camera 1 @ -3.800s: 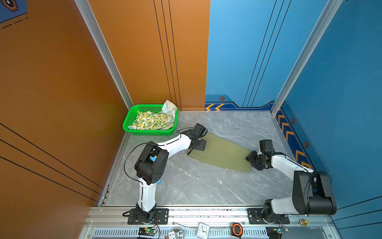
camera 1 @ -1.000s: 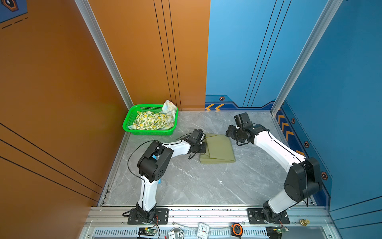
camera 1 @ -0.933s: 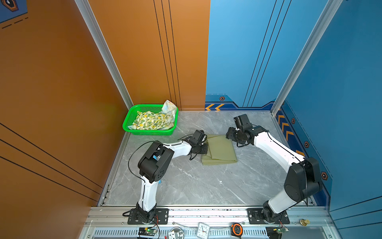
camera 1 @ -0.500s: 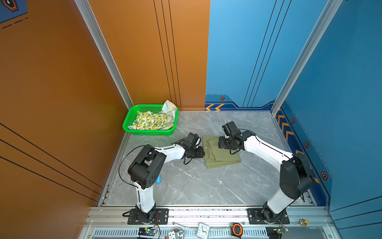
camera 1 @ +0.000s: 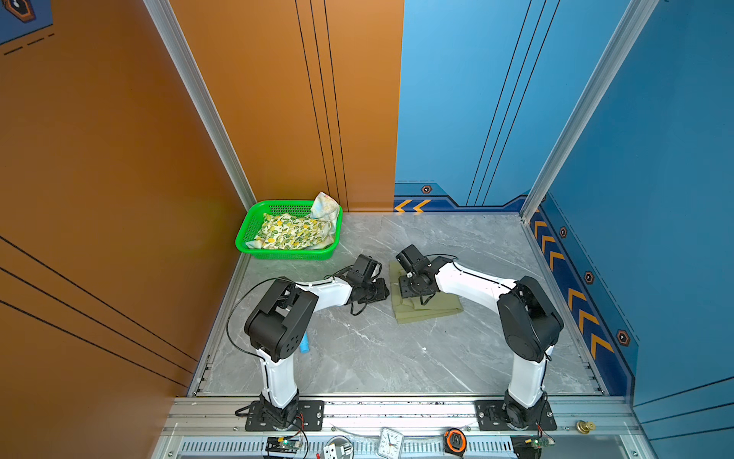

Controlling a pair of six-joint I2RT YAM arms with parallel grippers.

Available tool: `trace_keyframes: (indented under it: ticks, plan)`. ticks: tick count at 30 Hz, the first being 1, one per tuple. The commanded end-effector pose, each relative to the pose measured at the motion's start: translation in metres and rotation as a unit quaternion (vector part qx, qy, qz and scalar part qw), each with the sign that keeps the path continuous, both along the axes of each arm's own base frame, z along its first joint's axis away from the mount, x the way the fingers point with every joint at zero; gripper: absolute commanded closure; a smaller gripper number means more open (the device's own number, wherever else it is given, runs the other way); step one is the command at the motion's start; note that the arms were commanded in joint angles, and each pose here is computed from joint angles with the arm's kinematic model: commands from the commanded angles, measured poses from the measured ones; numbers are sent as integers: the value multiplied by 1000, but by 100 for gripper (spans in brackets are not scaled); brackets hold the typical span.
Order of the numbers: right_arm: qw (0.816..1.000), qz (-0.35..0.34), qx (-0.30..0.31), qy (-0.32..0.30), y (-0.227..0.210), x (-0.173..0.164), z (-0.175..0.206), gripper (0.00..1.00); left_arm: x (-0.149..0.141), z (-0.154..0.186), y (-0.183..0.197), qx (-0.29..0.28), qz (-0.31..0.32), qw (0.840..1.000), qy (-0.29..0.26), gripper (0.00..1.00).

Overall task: Fold and stack skirts
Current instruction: Smooth out the skirt at the center of the table.

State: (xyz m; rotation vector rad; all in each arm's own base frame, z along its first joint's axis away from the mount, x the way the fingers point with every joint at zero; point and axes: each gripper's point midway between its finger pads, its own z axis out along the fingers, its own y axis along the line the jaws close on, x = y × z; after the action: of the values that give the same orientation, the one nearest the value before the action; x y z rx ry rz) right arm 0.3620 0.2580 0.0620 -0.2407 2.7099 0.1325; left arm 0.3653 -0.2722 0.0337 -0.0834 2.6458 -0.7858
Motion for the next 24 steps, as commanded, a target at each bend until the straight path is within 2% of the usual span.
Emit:
trace_keyframes:
  ticks: [1,8,13,15,17,19,21,24]
  plan:
    - [999,2,-52,-11,-9,4,-1,48,-2,-9,-8,3,-4,1000,13,67]
    - [996,-2,-84,-6,-17,4,-15,55,2,-15,-15,11,-8,1000,13,69]
    - [997,-6,-82,10,-15,5,-29,61,4,-23,-16,19,-6,1000,15,73]
    - [997,-9,-79,14,-14,5,-33,71,5,-27,-18,24,-7,1000,15,76]
    - [997,-18,-70,14,-15,7,-34,85,5,-31,-20,26,-9,999,17,81]
    - [998,-24,-53,16,-16,8,-33,95,4,-33,-20,30,-11,999,18,86]
    - [999,-31,-29,16,-16,9,-30,100,3,-36,-20,32,-12,999,20,88]
    - [999,-41,9,21,-13,9,-25,100,2,-41,-20,35,-13,999,24,92]
